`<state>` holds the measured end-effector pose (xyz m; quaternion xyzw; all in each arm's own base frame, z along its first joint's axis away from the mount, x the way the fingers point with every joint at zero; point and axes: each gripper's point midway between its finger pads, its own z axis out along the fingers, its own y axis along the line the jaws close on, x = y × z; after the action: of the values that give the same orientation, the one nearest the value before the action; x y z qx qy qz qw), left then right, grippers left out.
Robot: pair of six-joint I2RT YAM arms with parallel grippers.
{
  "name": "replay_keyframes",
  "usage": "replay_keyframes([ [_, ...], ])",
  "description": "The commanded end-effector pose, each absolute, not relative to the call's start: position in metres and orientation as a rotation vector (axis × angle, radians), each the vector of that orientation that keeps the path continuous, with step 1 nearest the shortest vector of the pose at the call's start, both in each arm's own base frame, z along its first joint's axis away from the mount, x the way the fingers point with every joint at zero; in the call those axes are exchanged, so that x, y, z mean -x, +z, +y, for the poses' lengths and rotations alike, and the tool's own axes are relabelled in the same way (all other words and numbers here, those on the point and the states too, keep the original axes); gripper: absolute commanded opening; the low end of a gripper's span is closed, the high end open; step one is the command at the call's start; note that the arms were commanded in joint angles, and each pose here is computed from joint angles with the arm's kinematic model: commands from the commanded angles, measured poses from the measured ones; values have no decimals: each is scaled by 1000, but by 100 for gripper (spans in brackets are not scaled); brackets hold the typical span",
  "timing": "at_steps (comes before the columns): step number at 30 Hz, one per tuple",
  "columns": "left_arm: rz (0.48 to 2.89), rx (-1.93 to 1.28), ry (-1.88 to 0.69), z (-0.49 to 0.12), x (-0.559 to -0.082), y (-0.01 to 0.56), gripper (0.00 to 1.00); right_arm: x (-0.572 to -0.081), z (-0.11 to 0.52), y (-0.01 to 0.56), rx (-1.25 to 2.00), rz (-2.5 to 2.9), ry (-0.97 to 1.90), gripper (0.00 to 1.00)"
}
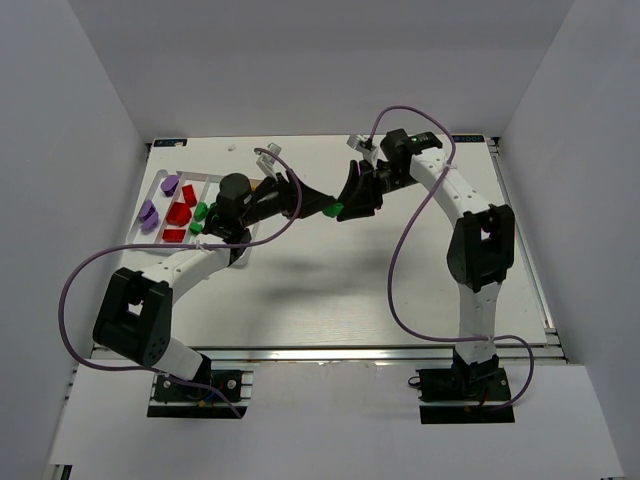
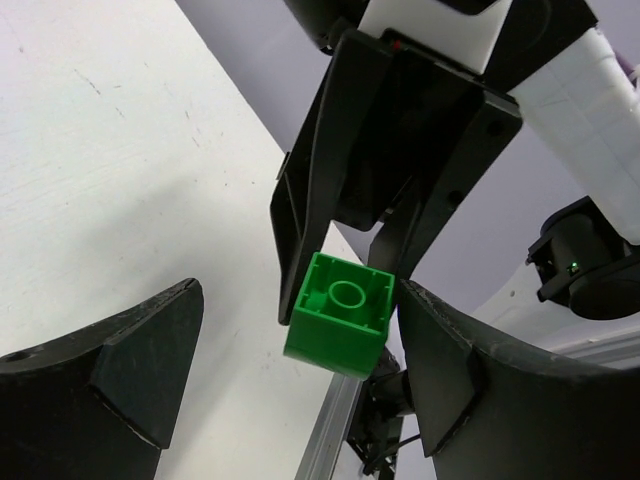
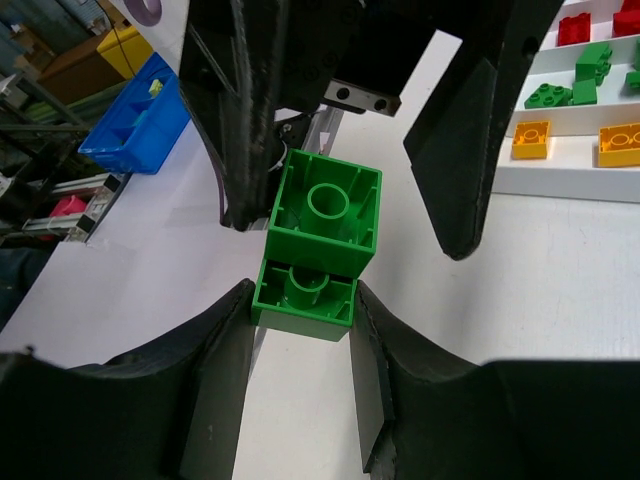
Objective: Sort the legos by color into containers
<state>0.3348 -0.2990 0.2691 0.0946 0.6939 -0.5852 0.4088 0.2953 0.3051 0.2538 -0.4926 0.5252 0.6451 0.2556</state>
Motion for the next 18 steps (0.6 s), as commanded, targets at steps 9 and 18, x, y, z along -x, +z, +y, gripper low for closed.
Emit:
replay_keyframes([
  [9, 1712, -281, -1502, -301, -325, 277, 81, -290, 309, 290, 1249, 1277, 1865, 0],
  [18, 1691, -305, -1582, -306, -319, 281, 51, -291, 309, 289, 1242, 1277, 1870, 0],
])
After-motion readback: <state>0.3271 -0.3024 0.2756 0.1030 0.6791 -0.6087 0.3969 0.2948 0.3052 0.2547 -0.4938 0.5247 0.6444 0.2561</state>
